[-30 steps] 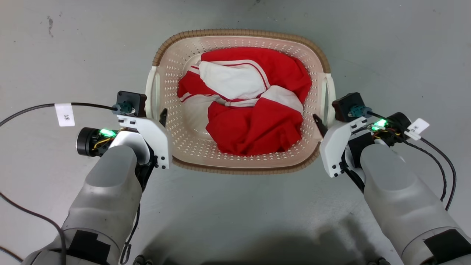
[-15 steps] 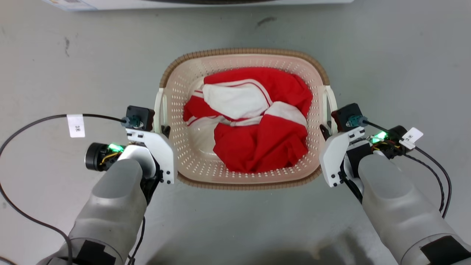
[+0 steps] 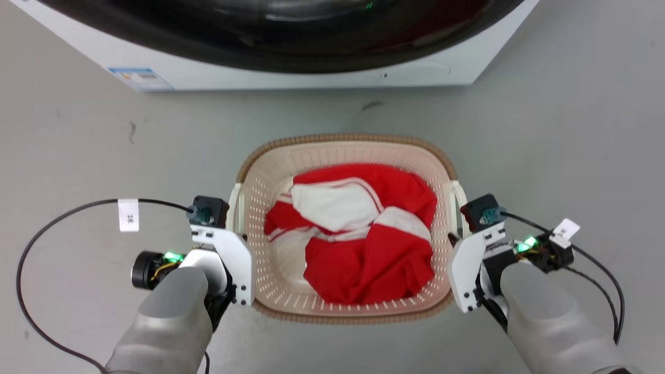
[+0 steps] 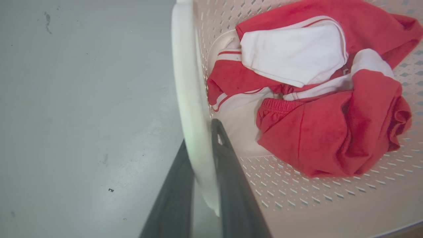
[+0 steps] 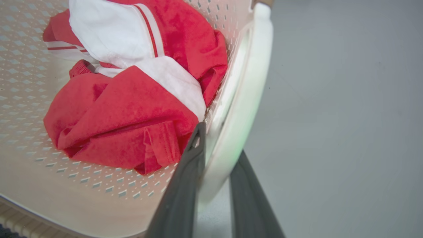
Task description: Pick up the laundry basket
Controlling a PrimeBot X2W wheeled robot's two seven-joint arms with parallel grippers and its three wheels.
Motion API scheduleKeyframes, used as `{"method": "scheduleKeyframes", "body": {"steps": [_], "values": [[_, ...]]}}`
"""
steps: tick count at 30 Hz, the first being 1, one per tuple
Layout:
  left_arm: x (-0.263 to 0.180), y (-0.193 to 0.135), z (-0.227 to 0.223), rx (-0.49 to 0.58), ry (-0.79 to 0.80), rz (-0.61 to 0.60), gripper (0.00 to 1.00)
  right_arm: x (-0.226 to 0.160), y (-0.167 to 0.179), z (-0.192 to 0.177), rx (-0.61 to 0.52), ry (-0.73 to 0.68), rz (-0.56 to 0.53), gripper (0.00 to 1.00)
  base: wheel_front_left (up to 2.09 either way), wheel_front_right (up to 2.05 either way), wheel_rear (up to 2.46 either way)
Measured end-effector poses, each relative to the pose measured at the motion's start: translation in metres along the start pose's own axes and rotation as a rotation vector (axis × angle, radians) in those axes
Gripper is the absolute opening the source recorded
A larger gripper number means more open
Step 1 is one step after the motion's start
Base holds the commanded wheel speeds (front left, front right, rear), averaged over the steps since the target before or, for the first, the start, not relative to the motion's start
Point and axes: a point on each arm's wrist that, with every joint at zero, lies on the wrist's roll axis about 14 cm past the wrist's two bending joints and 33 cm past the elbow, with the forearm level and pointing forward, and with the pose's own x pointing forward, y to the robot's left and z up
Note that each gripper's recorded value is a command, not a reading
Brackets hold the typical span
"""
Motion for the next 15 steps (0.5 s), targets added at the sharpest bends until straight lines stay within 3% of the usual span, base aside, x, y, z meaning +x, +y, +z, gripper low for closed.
{"method": "scheduleKeyframes", "body": {"steps": [15], "values": [[-0.058,-0.012,0.01,0.003,-0.026,-0.014,0.0,-0.058,0.015,0.018,-0.005,-0.047,-0.021,0.0,0.0,0.0,0.0]]}}
